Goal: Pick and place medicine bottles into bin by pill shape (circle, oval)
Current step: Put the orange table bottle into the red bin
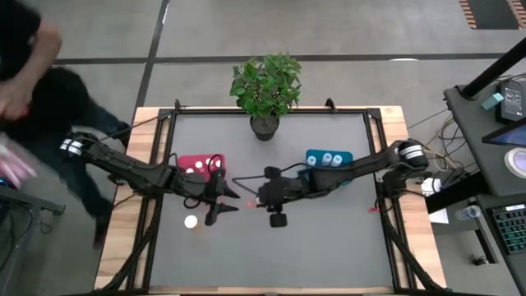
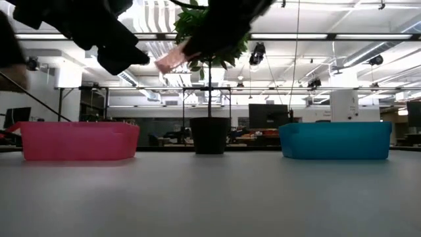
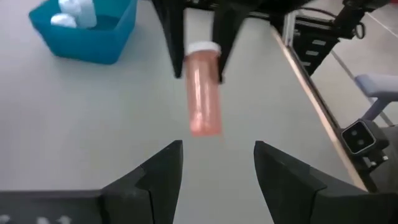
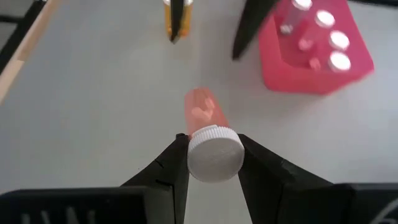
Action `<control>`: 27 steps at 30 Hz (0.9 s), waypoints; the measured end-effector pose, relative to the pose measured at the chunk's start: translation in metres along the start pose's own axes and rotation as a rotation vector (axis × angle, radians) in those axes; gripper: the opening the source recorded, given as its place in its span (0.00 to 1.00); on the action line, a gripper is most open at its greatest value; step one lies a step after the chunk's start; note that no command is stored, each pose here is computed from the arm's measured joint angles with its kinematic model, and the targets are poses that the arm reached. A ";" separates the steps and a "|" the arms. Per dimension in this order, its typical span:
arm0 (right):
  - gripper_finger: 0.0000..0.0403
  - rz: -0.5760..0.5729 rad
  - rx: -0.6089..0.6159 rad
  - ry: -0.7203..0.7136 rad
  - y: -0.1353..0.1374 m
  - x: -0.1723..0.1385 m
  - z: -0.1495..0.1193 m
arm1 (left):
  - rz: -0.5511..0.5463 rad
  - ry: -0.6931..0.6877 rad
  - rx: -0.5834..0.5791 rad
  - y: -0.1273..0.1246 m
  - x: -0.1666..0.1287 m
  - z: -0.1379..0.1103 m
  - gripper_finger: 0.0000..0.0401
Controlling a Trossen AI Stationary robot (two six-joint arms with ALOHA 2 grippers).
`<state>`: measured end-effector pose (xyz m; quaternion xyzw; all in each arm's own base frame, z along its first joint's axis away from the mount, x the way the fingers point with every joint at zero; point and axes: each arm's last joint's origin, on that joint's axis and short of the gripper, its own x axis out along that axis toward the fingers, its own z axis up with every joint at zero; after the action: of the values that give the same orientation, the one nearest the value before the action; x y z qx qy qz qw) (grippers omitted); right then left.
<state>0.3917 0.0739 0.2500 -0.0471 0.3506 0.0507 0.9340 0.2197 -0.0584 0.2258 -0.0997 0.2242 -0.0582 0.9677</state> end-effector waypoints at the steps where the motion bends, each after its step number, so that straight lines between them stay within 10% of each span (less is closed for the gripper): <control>1: 0.27 0.001 -0.016 0.004 0.000 0.005 0.004 | 0.001 0.003 -0.005 0.000 0.000 -0.001 0.45; 27: 0.27 -0.006 -0.183 0.015 -0.003 0.028 0.039 | 0.037 0.059 -0.015 0.001 0.017 -0.012 0.36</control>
<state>0.4383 0.0776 0.2614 -0.1335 0.3515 0.0791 0.9232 0.2301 -0.0617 0.2081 -0.1010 0.2547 -0.0413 0.9608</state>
